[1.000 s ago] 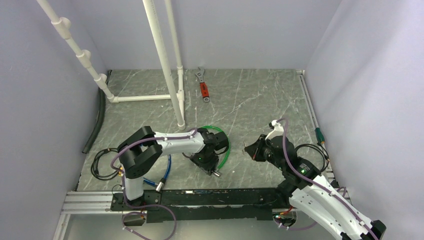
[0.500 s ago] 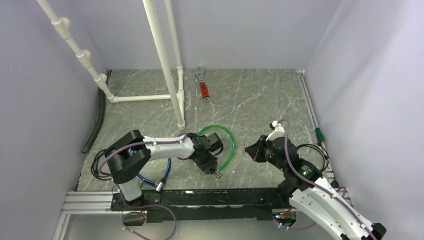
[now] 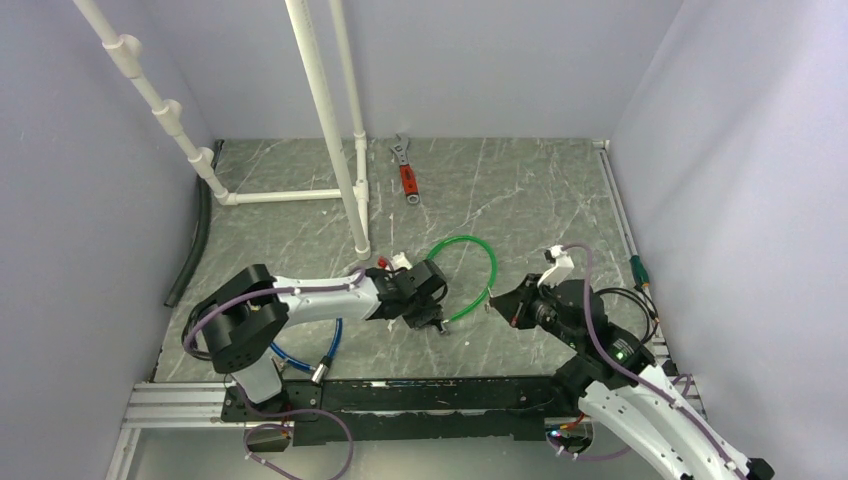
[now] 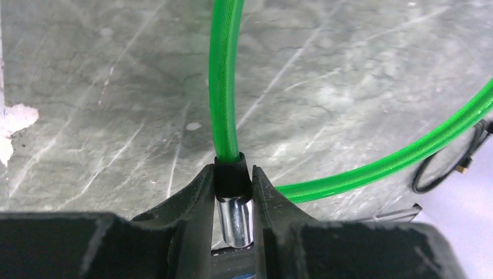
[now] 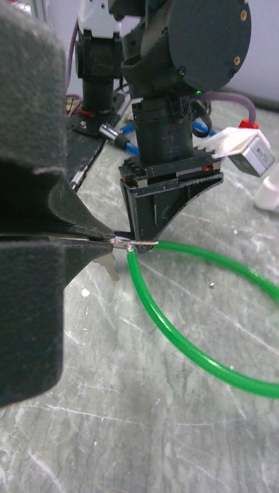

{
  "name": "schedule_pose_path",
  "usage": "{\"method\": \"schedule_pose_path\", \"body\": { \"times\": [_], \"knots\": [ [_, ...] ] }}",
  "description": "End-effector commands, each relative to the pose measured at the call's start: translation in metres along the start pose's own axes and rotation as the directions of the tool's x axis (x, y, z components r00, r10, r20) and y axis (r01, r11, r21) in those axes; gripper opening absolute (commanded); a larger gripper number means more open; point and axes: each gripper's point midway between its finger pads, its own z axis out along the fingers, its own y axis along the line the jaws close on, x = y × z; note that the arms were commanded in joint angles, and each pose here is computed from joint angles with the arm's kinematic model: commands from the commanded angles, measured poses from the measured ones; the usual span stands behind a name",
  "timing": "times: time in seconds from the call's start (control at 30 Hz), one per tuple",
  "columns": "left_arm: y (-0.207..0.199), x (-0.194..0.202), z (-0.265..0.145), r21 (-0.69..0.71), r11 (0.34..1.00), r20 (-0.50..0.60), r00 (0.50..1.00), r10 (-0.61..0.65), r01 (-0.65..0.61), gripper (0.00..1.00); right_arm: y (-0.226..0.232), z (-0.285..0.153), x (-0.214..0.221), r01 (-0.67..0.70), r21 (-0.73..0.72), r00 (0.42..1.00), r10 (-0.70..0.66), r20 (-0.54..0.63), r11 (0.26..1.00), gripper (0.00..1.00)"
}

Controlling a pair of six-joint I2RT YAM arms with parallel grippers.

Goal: Unlock with the key

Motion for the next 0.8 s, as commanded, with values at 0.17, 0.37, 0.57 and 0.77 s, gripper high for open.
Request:
{"method": "schedule_pose_path", "body": {
  "times": [0.17, 0.37, 0.57, 0.77],
  "knots": [
    [-0.063, -0.035, -0.027, 0.301, 0.951, 0.097, 0.994, 0.05, -0.077, 0.0, 0.029, -0.019, -0.011, -0.06, -0.149, 0.996, 0.068, 0.051, 0.987, 0.0],
    [-0.067, -0.044, -0.015, 0.345, 0.938, 0.041, 0.999, 0.025, -0.037, 0.0, 0.03, -0.004, 0.016, -0.171, -0.201, 0.985, 0.165, -0.043, 0.965, 0.0],
    [-0.075, -0.043, -0.004, 0.386, 0.922, -0.001, 1.0, 0.025, -0.023, 0.0, 0.037, 0.005, 0.041, -0.317, -0.267, 0.946, 0.286, -0.149, 0.91, 0.0],
    [-0.078, -0.034, 0.009, 0.414, 0.91, -0.067, 0.997, 0.027, 0.004, 0.0, 0.028, 0.017, 0.066, -0.429, -0.278, 0.9, 0.38, -0.215, 0.859, 0.0]
  ]
}}
